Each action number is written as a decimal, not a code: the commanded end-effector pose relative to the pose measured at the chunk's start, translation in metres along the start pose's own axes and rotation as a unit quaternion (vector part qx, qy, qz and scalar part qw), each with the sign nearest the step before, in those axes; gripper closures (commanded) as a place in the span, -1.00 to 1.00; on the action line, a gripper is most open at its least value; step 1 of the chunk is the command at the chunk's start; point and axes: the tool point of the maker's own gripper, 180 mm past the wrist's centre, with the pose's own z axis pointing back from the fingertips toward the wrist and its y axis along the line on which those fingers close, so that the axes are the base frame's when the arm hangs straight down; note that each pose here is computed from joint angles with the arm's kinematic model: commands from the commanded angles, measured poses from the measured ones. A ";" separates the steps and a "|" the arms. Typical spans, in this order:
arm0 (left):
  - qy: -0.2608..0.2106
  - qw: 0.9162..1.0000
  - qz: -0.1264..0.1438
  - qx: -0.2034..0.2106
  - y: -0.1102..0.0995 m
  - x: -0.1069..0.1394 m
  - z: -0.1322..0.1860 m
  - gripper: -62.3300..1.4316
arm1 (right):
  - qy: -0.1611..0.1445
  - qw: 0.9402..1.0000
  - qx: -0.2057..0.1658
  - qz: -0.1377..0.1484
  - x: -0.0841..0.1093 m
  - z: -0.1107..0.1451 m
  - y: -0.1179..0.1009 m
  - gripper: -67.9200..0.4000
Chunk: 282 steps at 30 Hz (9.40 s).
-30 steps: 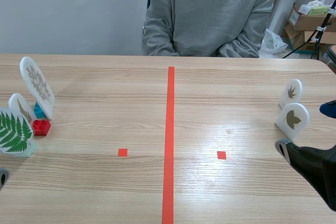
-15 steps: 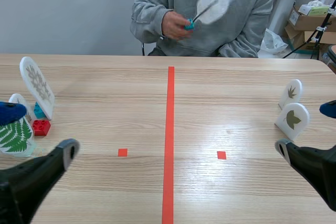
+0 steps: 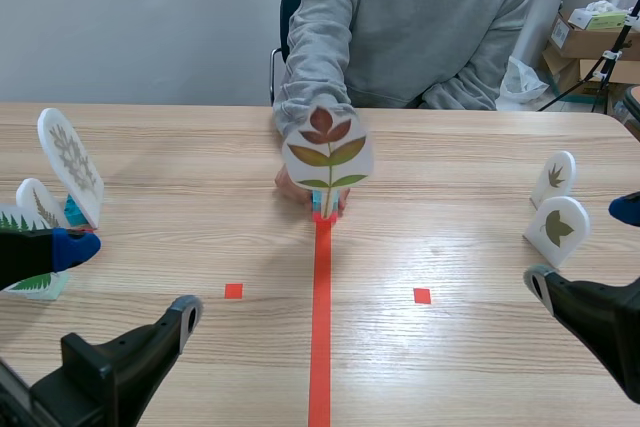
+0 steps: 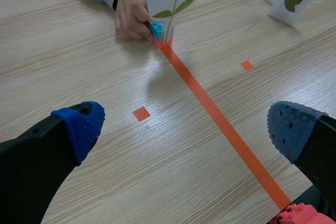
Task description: Do the leaf sorting experiment
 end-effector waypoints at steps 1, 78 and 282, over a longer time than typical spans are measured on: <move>-0.012 1.000 0.003 -0.002 0.000 0.005 0.001 -1.00 | -0.013 1.000 0.003 0.001 0.006 -0.001 -0.001 -1.00; 0.016 0.998 -0.052 -0.045 0.059 -0.026 -0.178 -1.00 | 0.005 1.000 0.001 0.008 0.000 -0.001 -0.001 -1.00; -0.070 0.996 -0.050 -0.025 0.007 0.052 -0.016 -0.87 | -0.022 1.000 0.003 0.000 0.017 -0.006 -0.006 -1.00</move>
